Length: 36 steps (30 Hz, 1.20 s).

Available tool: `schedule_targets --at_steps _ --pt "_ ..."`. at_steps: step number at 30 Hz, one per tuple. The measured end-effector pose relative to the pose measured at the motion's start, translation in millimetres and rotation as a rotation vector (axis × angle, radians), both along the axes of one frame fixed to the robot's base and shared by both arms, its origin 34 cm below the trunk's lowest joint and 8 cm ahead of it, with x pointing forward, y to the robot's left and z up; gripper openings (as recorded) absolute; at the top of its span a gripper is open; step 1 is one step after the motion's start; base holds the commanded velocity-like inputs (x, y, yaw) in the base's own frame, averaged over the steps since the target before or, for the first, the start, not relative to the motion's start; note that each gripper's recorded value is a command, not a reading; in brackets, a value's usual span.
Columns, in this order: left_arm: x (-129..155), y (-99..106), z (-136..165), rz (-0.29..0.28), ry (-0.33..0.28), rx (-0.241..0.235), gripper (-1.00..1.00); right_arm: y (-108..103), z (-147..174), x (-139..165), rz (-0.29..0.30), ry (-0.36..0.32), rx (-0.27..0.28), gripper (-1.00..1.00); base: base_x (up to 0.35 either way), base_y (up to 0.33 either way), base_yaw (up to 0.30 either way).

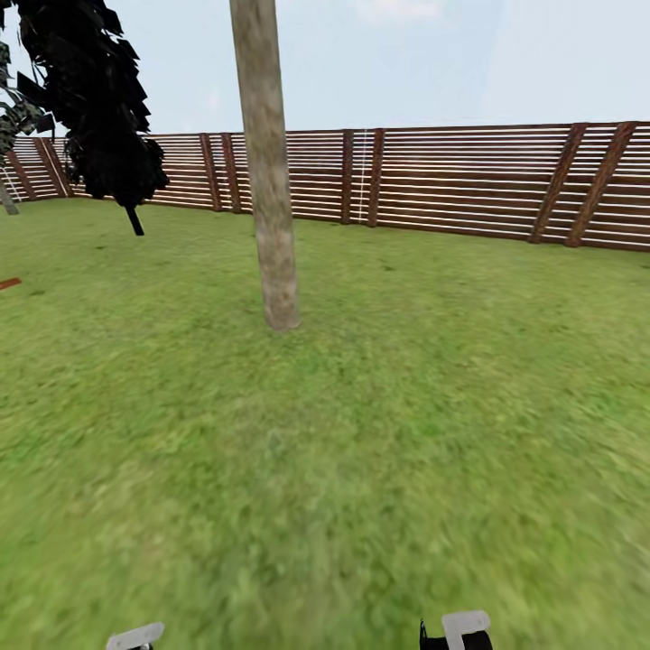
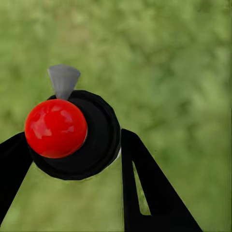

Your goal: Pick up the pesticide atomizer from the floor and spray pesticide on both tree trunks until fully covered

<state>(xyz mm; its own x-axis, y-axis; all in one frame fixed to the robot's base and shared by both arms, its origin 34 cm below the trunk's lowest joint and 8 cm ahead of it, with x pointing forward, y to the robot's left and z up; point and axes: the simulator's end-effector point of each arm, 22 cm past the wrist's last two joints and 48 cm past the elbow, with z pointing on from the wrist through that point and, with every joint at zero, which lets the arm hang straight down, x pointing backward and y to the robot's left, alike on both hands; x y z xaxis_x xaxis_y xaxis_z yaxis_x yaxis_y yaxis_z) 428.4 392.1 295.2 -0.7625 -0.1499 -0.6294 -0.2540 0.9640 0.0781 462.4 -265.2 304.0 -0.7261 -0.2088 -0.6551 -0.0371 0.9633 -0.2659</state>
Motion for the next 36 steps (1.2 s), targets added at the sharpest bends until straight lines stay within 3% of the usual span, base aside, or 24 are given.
schedule_targets --at_steps 36 --pt "-0.5 3.0 0.6 0.002 -0.002 0.002 -1.0 -0.2 0.1 0.1 -0.001 0.0 0.0 1.0 0.338 0.0 0.0"
